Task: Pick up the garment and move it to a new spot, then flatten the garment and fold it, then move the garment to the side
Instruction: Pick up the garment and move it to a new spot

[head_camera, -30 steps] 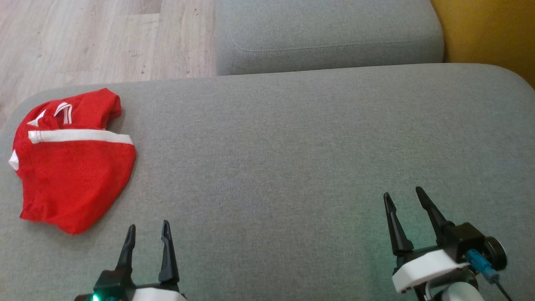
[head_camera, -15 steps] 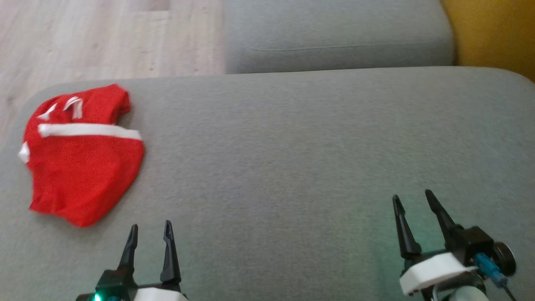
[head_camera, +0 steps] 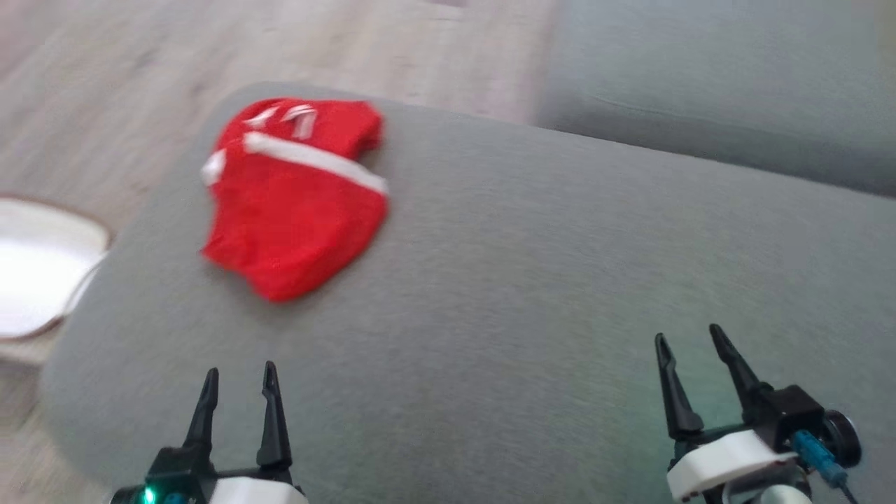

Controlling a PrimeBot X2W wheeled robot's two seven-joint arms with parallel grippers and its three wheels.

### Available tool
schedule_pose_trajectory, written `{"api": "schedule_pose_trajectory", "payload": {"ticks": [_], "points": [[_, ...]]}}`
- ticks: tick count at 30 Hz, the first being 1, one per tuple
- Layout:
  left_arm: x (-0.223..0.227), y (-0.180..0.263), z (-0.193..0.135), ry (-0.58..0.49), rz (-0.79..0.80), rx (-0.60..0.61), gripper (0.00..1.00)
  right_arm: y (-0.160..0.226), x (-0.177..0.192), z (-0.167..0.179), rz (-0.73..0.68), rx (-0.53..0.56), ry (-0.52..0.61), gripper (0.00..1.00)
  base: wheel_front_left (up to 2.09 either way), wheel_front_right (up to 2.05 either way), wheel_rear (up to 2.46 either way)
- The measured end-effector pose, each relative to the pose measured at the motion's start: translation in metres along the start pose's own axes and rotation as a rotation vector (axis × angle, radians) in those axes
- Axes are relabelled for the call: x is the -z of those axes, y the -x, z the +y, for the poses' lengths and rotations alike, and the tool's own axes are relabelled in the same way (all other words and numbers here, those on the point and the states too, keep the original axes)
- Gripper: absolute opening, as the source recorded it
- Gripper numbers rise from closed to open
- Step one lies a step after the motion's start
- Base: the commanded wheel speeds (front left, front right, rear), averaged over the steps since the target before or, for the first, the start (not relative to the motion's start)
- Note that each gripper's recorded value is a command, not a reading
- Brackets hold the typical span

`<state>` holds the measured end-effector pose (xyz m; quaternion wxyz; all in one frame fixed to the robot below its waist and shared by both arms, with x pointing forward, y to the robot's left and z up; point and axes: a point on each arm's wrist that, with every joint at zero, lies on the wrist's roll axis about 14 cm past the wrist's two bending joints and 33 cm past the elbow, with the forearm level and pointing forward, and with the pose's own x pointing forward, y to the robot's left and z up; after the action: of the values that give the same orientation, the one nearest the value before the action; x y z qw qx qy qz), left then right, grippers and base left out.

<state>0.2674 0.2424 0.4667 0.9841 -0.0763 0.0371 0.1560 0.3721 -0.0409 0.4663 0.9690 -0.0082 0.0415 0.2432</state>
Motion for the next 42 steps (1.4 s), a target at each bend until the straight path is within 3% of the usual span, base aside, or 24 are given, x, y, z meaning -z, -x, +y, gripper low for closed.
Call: {"api": "schedule_pose_trajectory", "payload": {"ticks": [10, 19, 24, 34, 37, 42], "points": [[0.007, 0.049, 0.062, 0.038, 0.004, -0.224, 1.00, -0.027, -0.007, 0.070, -0.011, -0.226, 0.014, 1.00, 0.00, 0.00, 0.00], [-0.009, 0.049, 0.062, 0.044, -0.047, -0.224, 1.00, -0.027, -0.005, 0.071, -0.004, -0.231, 0.016, 1.00, 0.00, 0.00, 0.00], [-0.059, 0.042, 0.064, -0.005, -0.159, -0.194, 1.00, -0.030, -0.013, 0.066, -0.033, -0.217, 0.029, 1.00, 0.00, 0.00, 0.00], [-0.240, -0.051, 0.066, -0.328, -0.453, -0.069, 1.00, -0.055, -0.023, 0.046, -0.047, -0.178, 0.076, 1.00, 0.00, 0.00, 0.00], [-0.248, -0.091, 0.065, -0.452, -0.384, -0.039, 1.00, -0.063, -0.027, 0.038, -0.053, -0.159, 0.090, 1.00, 0.00, 0.00, 0.00], [-0.205, -0.169, 0.043, -0.431, -0.174, 0.064, 1.00, -0.069, -0.008, 0.023, 0.006, -0.130, 0.105, 1.00, 0.00, 0.00, 0.00]]}}
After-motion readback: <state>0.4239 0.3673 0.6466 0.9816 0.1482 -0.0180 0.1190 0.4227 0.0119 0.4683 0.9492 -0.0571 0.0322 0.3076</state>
